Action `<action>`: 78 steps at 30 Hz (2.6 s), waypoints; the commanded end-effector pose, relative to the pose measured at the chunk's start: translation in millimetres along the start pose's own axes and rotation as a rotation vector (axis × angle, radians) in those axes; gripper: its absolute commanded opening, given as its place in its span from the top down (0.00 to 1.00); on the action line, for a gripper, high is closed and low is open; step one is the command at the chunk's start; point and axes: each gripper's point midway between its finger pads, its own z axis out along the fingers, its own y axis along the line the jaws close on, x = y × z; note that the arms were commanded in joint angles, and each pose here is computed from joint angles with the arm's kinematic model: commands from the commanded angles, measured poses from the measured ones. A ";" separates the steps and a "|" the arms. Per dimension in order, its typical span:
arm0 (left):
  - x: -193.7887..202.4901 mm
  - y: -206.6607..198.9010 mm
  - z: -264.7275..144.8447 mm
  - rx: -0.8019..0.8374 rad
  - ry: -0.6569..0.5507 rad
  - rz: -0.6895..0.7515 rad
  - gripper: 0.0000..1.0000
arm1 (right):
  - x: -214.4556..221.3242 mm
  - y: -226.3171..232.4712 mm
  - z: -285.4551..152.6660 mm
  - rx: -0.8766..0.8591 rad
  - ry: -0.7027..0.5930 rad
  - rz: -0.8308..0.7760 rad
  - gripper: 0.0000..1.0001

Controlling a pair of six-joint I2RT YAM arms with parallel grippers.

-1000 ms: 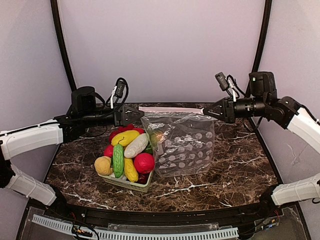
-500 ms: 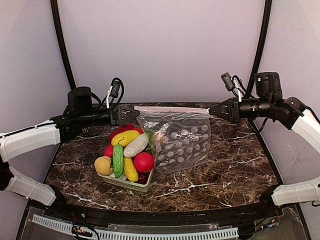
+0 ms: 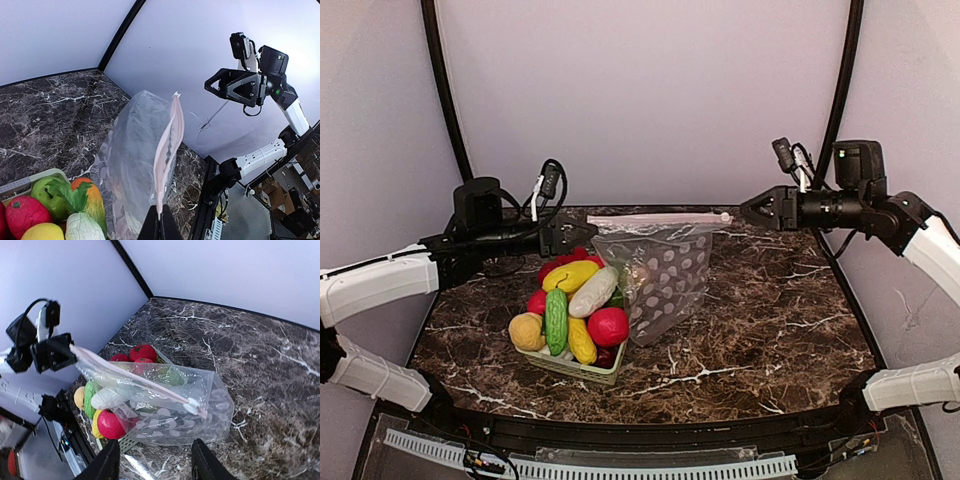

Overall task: Place the food in the zip-top bag and seal the zipper
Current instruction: Unzip the zipper from the zipper food storage bag, then pass from the left arm to the right

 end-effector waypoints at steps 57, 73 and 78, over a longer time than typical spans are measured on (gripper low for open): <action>50.0 -19.1 64.1 -0.331 -0.073 0.318 0.99 | 37.8 -14.5 55.0 0.069 -0.100 0.600 0.40; 51.6 -17.3 70.3 -0.326 -0.080 0.297 0.99 | 58.1 -27.8 49.4 0.111 -0.131 0.680 0.46; 55.1 -20.4 75.3 -0.299 -0.073 0.291 0.99 | 58.4 -21.6 61.8 0.063 -0.099 0.684 0.59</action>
